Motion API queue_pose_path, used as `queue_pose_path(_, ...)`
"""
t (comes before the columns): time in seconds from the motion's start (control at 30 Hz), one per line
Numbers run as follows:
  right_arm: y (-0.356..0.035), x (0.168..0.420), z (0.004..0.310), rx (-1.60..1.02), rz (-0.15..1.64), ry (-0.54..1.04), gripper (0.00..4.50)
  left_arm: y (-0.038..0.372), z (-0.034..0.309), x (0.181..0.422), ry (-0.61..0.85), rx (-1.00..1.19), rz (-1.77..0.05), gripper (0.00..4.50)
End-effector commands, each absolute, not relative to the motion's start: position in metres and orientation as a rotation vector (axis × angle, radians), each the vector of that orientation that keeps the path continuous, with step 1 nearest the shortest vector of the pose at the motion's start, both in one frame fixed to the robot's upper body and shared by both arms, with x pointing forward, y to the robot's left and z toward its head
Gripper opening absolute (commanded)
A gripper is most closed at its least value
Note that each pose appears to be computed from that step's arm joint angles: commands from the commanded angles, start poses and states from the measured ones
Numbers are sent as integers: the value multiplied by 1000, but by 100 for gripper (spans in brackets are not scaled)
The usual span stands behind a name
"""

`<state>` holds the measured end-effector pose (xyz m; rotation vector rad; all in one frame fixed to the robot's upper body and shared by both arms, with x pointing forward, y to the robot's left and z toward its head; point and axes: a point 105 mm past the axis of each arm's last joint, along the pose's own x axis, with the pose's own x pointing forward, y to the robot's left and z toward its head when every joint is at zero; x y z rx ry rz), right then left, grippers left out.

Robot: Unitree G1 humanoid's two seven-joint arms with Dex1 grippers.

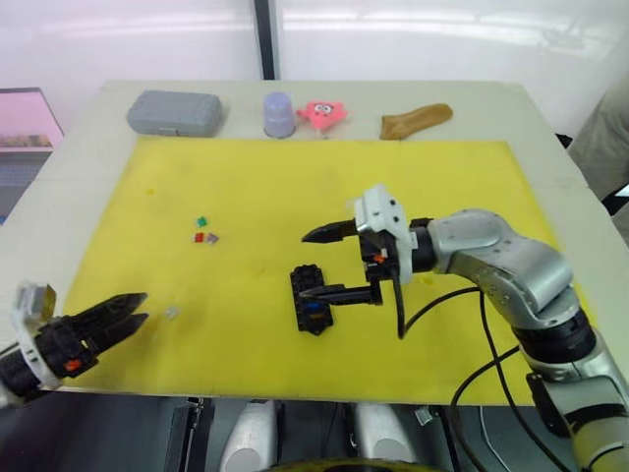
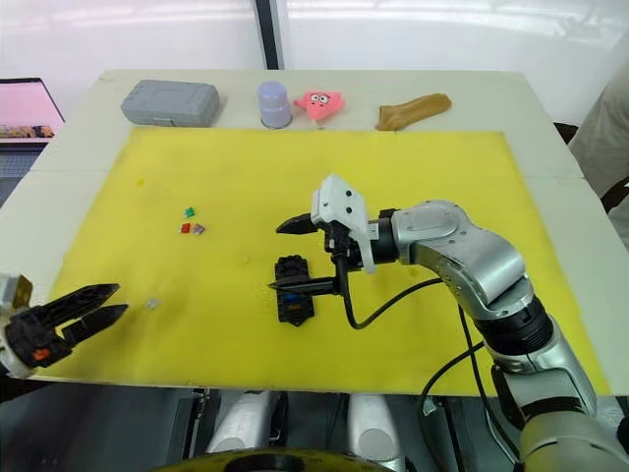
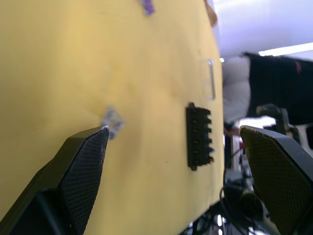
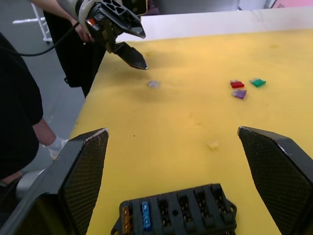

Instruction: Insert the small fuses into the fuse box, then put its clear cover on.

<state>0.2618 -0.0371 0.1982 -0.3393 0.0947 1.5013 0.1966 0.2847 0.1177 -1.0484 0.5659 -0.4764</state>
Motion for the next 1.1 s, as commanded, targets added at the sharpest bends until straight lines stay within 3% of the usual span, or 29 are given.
queue_pose_path(0.03,-34,261,207,-390,1504,35,450,286,122,204,536,-1090,-451,448)
queue_pose_path(0.37,-31,259,203,-444,1497,33,450,275,109,212,619,-1167,-458,448)
queue_pose_path(0.67,-35,262,201,-454,1471,38,450,268,104,199,704,-1152,-484,448)
queue_pose_path(1.1,-37,262,202,-455,1454,38,450,263,88,210,700,-1158,-454,448)
